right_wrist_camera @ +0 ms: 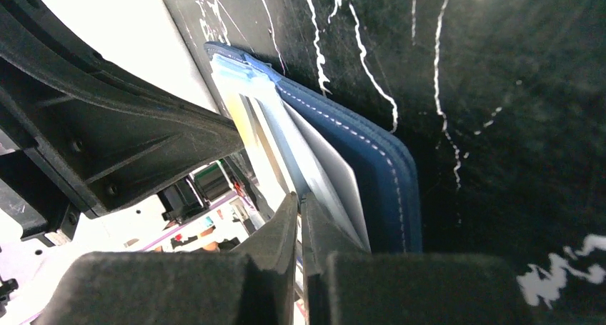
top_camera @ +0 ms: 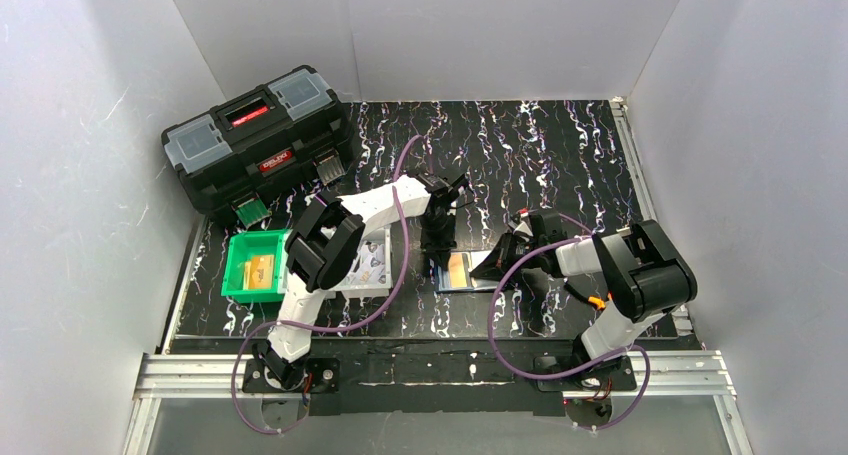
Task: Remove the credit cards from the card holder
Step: Remove the credit card from the card holder.
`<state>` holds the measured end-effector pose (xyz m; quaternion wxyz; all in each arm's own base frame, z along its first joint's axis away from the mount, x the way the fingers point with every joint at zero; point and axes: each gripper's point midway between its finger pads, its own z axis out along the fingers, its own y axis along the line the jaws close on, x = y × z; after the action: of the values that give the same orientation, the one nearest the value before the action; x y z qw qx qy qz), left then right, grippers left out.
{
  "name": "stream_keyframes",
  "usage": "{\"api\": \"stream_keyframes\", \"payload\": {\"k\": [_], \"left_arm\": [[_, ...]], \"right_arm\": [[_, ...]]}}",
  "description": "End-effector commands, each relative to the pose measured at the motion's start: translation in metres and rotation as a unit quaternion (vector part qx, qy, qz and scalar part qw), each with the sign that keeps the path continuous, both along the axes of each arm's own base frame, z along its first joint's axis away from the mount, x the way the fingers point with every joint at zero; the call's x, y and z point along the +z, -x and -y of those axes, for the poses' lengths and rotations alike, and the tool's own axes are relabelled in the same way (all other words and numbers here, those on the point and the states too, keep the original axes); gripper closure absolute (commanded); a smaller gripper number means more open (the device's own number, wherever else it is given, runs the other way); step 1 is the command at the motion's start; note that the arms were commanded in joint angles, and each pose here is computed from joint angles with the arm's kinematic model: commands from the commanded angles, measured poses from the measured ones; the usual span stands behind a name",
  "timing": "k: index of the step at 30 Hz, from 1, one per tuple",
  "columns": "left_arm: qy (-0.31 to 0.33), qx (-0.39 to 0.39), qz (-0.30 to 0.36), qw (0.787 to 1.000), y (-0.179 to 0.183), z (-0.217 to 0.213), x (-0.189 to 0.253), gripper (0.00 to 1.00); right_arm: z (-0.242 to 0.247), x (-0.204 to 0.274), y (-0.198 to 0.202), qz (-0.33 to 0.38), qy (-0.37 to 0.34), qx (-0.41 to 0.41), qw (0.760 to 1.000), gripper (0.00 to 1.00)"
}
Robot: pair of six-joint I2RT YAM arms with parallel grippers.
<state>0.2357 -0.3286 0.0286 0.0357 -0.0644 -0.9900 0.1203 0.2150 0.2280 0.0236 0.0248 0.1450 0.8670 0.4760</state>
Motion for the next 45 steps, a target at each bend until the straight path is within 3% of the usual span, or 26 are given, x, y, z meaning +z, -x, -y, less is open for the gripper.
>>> {"api": "stream_keyframes", "payload": {"k": [1,23,27,30,40,45], "left_arm": [[-0.095,-0.010,-0.018,0.995,0.015,-0.034,-0.053,1.00],[-0.103,0.003,-0.024,0.994,0.008,-0.053,-0.057,1.00],[-0.099,0.001,-0.026,0.995,0.009,-0.050,-0.057,1.00],[-0.096,0.000,-0.026,0.995,0.008,-0.049,-0.057,1.00],[-0.089,0.001,-0.031,0.996,0.008,-0.045,-0.058,1.00],[-0.096,0.004,-0.028,0.995,0.007,-0.048,-0.059,1.00]], "right_arm": [[-0.001,0.002,-0.006,0.010,-0.001,0.000,1.000,0.97],[0.017,-0.004,-0.003,0.023,0.032,-0.021,0.999,0.99],[0.010,-0.003,-0.002,0.017,0.006,0.000,1.000,0.72],[0.008,-0.004,-0.003,0.013,-0.001,0.007,1.000,0.64],[0.002,-0.008,-0.009,0.000,-0.014,0.021,1.000,0.66],[0.001,-0.009,-0.011,-0.002,-0.014,0.021,1.000,0.73]]}}
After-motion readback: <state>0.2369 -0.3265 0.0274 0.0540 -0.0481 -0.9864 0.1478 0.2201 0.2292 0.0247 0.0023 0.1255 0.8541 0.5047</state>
